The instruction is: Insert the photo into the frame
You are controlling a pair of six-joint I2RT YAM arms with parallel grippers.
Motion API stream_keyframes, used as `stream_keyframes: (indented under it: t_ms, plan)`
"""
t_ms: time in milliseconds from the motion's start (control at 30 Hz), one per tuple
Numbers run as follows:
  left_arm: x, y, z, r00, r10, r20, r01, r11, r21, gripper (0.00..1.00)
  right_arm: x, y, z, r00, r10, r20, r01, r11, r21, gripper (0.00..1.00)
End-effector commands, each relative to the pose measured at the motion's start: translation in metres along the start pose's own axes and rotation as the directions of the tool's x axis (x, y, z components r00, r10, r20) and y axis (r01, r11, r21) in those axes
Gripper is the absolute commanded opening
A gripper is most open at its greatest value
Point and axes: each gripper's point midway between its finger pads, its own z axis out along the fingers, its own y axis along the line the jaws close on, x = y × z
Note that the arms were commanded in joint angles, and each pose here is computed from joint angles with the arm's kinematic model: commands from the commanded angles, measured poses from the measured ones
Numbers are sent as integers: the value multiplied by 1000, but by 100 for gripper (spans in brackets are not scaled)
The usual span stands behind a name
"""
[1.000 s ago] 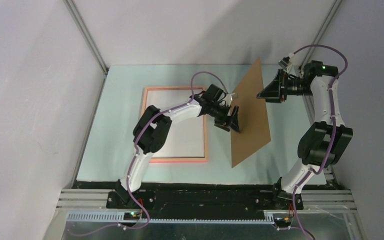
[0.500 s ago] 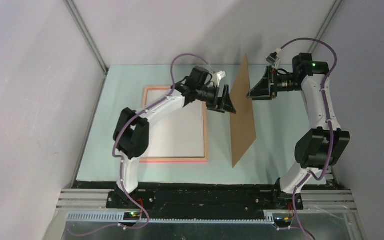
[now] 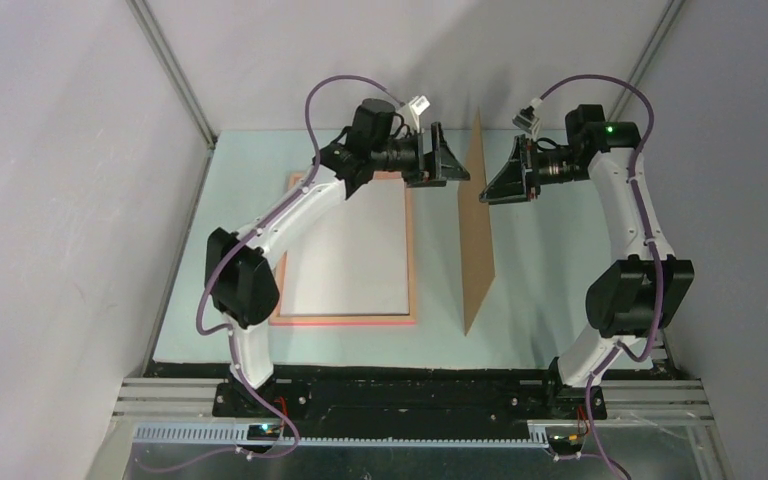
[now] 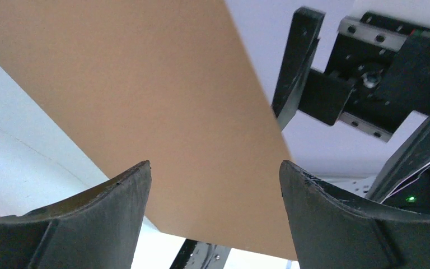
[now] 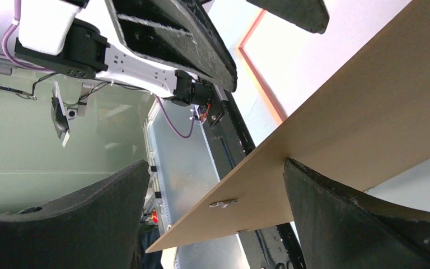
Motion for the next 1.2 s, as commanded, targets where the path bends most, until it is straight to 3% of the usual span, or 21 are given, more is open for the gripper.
stream_keyframes:
  t_ms: [0,467,800,1167]
  plan:
    - [-34,-49,-25,992,-23,122,17,999,47,89,-4,15,7,998,-59,-12,59,998,-23,94]
    - [-31,-44,-26,987,-82,136,80,997,20,88,8,13,40,992,-66,-109,62,997,-42,94]
    - [-8,7,-28,990,-57,128,77,984,-160,78,17,-24,28,997,19,-73,-19,1000,-3,94]
    - [0,45,-51,990,27,139,25,933,-359,60,26,-58,-3,996,87,3,-87,995,51,93]
